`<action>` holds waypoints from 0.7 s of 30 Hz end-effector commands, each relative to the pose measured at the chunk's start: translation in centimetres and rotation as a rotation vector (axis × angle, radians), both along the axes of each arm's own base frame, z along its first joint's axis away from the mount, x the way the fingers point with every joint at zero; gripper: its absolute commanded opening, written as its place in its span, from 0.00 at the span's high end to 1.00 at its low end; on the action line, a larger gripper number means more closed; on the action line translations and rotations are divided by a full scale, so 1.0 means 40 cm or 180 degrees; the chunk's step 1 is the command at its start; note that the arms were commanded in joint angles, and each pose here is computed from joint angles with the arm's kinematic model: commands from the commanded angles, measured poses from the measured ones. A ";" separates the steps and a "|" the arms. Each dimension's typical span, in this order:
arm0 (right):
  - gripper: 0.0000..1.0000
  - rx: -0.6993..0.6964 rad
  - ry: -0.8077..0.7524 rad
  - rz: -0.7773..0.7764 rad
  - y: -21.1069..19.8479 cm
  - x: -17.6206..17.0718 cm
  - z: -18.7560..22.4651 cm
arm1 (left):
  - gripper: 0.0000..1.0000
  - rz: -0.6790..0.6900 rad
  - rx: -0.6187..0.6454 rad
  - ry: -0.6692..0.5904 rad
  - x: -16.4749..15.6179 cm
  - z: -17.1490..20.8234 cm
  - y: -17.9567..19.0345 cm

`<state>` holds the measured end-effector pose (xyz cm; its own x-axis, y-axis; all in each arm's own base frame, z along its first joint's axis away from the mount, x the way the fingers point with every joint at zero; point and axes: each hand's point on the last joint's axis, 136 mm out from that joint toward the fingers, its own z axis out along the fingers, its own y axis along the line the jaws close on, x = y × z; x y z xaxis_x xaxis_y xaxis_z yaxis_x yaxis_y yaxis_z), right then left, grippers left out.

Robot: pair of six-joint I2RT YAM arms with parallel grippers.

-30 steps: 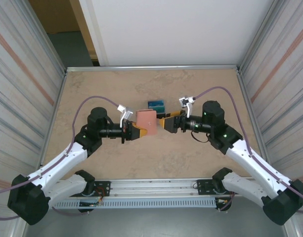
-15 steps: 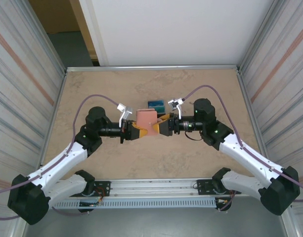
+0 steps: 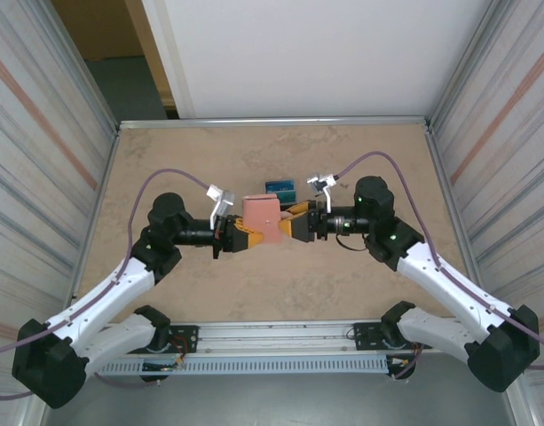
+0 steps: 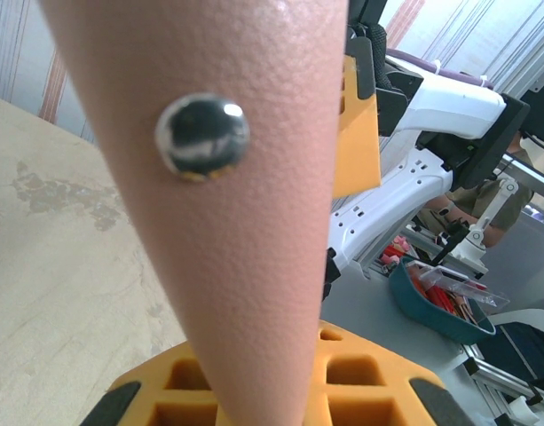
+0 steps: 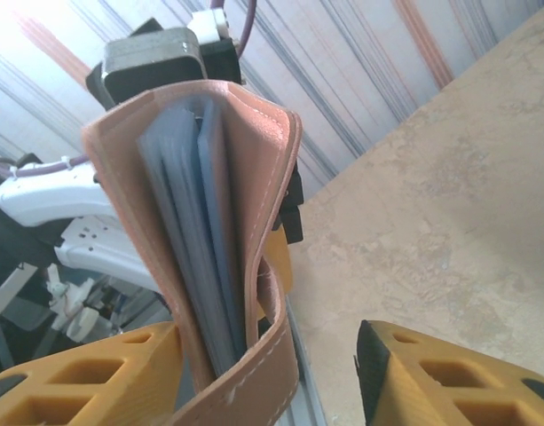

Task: Take the credit cards out of the card holder

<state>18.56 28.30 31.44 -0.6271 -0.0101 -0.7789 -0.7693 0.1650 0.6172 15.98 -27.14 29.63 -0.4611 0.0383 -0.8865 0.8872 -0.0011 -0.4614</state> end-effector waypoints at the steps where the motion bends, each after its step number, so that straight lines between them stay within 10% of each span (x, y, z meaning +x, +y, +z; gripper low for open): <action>1: 0.47 0.0113 -0.0126 -0.0078 -0.023 -0.003 0.031 | 1.00 -0.0053 -0.0106 -0.0212 -0.015 0.035 0.010; 21: 0.53 0.0125 -0.0042 0.0005 -0.005 0.004 0.019 | 1.00 -0.0226 -0.0136 -0.0247 -0.029 0.046 -0.012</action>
<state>19.19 27.92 32.12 -0.6192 0.0240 -0.7849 -0.7714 0.1684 0.6137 15.62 -27.48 29.40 -0.4652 0.0534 -0.8836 0.8840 -0.0245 -0.4668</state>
